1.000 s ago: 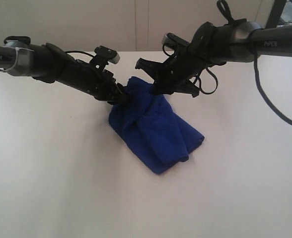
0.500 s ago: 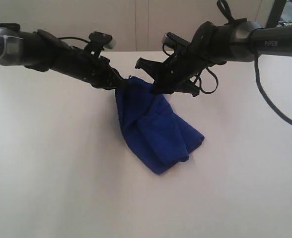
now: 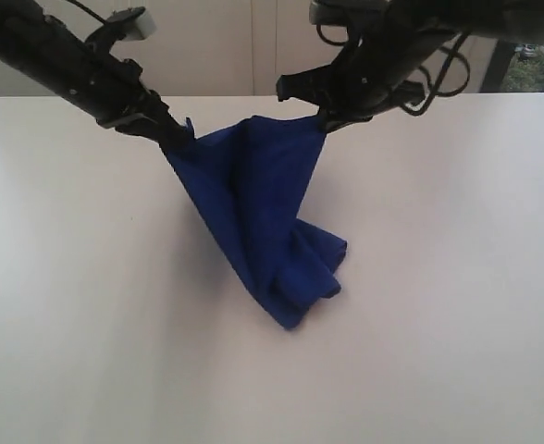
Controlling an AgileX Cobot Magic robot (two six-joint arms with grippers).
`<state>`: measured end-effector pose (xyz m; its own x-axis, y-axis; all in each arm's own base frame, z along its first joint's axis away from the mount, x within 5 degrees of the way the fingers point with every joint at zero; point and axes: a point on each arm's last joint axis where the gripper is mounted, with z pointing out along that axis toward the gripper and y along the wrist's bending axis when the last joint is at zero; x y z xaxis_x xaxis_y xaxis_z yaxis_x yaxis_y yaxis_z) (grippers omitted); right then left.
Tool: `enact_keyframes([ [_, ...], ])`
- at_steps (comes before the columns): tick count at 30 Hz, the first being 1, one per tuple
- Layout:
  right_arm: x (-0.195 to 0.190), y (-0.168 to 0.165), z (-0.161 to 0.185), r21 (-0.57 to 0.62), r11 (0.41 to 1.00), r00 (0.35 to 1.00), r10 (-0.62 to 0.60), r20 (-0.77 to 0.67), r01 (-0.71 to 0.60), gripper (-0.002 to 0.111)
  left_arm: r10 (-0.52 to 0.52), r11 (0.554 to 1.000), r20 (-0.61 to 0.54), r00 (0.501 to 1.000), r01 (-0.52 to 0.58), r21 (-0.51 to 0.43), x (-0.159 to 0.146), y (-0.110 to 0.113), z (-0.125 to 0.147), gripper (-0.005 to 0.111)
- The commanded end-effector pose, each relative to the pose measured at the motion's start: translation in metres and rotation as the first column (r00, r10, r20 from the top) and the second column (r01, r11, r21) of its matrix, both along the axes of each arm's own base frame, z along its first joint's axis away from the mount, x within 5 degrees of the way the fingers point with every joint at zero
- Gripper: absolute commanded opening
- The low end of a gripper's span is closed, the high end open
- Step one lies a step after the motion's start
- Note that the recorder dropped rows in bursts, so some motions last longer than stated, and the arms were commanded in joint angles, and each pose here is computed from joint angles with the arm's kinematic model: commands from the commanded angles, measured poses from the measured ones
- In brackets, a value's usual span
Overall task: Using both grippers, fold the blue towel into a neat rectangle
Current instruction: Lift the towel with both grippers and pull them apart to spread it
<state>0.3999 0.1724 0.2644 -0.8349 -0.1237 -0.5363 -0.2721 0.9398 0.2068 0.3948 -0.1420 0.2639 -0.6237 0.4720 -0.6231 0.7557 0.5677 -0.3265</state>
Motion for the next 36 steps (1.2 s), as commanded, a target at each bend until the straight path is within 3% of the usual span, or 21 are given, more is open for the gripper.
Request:
enact_keyframes([
  [1, -0.019, -0.018, 0.041, -0.087, 0.996, 0.998, 0.004, 0.055, 0.001, 0.000, -0.007, 0.998, -0.006, 1.000, 0.008, 0.064, -0.025, 0.010, 0.038, 0.000],
  [6, -0.044, -0.034, 0.078, -0.156, 0.988, 0.996, 0.008, 0.085, 0.006, 0.000, 0.012, 0.989, 0.032, 0.999, -0.016, 0.148, -0.053, 0.023, 0.076, 0.000],
  [11, -0.070, -0.048, 0.112, -0.182, 0.983, 0.991, 0.005, 0.133, 0.019, 0.000, 0.021, 0.990, 0.078, 0.997, -0.031, 0.136, -0.082, 0.029, 0.111, 0.000],
  [15, -0.096, -0.060, 0.135, -0.199, 0.980, 0.991, -0.001, 0.134, 0.028, 0.000, 0.093, 0.977, 0.090, 0.992, -0.109, 0.182, -0.107, 0.041, 0.134, 0.000],
  [27, -0.201, -0.101, 0.162, -0.148, 0.988, 0.968, -0.011, 0.249, 0.049, 0.000, 0.180, 0.969, 0.134, 0.974, -0.200, 0.146, -0.207, 0.065, 0.163, 0.000],
  [32, -0.287, -0.136, 0.186, -0.073, 0.994, 0.922, -0.045, 0.384, 0.079, 0.000, 0.276, 0.947, 0.276, 0.921, -0.310, 0.087, -0.286, 0.087, 0.180, 0.000],
  [36, -0.322, -0.162, 0.194, -0.087, 0.977, 0.876, -0.134, 0.463, 0.196, 0.000, 0.393, 0.894, 0.341, 0.854, -0.442, 0.076, -0.313, 0.104, 0.187, 0.000],
])
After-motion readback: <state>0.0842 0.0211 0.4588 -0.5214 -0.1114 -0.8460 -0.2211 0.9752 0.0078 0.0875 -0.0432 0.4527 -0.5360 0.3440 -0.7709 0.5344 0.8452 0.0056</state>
